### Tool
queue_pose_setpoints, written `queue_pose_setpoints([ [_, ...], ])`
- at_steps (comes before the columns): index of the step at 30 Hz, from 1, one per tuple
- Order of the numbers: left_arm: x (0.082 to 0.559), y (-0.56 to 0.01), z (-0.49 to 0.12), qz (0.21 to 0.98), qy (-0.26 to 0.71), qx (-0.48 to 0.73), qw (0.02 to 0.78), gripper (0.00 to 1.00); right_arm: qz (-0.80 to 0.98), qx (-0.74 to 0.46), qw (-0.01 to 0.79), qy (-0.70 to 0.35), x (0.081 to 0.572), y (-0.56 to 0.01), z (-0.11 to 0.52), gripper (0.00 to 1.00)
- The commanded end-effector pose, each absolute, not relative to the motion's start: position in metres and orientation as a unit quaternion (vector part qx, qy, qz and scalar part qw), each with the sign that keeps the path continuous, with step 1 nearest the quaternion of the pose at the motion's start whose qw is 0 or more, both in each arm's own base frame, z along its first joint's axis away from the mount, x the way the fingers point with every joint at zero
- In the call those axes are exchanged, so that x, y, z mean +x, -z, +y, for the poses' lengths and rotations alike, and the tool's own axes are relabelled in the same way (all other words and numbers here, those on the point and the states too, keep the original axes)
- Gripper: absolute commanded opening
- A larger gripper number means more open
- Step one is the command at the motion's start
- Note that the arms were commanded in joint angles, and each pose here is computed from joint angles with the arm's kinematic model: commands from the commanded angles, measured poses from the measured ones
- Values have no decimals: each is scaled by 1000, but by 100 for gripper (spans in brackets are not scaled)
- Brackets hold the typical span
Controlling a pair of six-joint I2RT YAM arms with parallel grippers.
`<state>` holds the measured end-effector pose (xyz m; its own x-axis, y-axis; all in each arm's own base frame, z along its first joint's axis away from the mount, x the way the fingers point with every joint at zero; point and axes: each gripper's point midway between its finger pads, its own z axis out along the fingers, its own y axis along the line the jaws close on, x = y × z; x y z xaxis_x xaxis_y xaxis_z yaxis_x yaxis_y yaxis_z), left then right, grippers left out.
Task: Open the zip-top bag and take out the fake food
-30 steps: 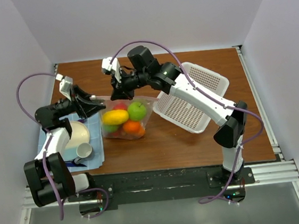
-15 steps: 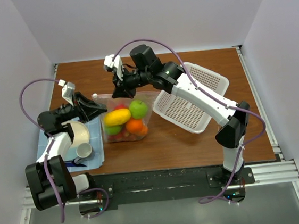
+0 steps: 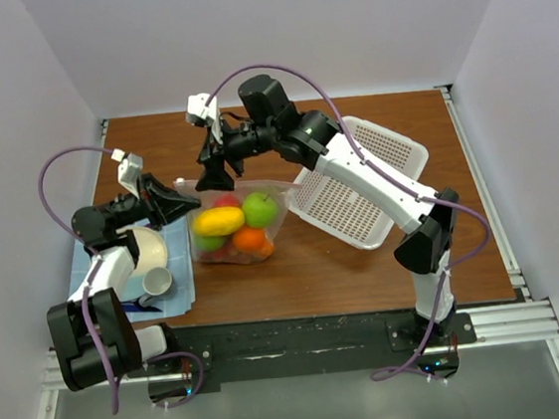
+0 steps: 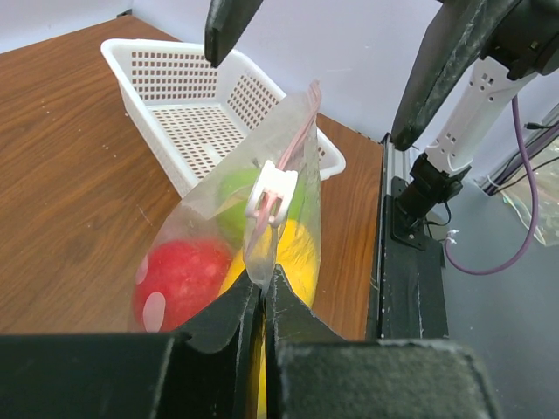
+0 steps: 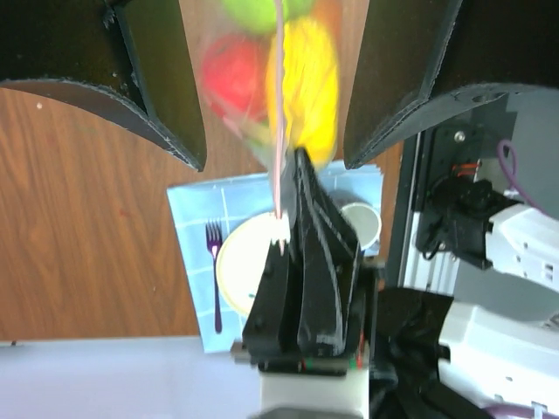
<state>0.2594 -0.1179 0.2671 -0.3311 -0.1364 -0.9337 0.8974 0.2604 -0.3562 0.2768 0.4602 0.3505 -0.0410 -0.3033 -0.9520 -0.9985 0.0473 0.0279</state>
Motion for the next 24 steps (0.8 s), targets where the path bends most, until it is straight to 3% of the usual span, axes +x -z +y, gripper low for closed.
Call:
queue_pose_setpoints([
  [1, 240, -299, -123, 483, 352, 512, 617, 7, 563, -560, 432, -428, 266, -366, 475, 68],
  [14, 238, -294, -127, 483, 360, 518, 607, 7, 565, -547, 477, -391, 273, -358, 497, 60],
  [24, 236, -290, -127, 486, 361, 520, 603, 7, 572, -547, 471, -390, 275, -353, 498, 29],
])
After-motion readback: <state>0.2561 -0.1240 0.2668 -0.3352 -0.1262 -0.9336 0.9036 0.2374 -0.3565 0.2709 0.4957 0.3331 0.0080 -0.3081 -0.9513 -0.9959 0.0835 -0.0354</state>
